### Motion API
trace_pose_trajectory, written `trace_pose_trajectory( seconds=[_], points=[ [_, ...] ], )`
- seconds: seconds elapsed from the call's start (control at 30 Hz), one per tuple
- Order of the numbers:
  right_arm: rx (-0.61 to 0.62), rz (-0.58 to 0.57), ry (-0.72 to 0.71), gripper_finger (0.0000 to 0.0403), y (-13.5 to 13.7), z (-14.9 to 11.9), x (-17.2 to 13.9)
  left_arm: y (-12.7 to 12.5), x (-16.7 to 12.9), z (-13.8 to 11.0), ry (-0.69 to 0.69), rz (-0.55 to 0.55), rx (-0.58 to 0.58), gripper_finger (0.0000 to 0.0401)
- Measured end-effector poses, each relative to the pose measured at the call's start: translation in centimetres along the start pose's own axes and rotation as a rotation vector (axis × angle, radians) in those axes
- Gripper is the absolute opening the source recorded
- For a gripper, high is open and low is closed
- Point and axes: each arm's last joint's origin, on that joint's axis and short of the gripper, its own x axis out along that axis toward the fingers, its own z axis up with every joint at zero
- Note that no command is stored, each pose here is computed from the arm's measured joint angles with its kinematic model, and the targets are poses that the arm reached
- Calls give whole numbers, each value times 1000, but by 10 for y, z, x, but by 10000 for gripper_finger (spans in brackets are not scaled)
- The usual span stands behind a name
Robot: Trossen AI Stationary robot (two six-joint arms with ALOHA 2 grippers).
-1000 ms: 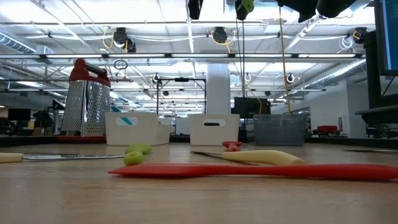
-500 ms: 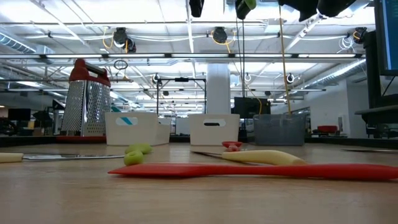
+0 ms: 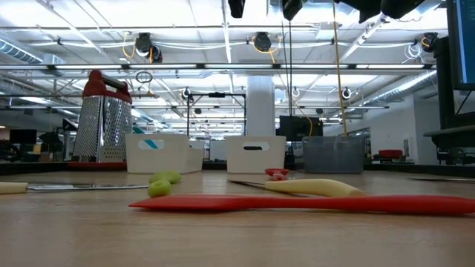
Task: Pick & Place Kitchen Items
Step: Put the green spatula into the left white bin
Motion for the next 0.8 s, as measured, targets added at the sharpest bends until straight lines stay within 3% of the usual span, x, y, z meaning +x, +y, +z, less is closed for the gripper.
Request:
trace_pose_trajectory(
  seconds=[0.8],
  points=[
    [10,-115,-5,54,-5,-3,0,2,-1,1,-9,-4,-5,9]
  ],
)
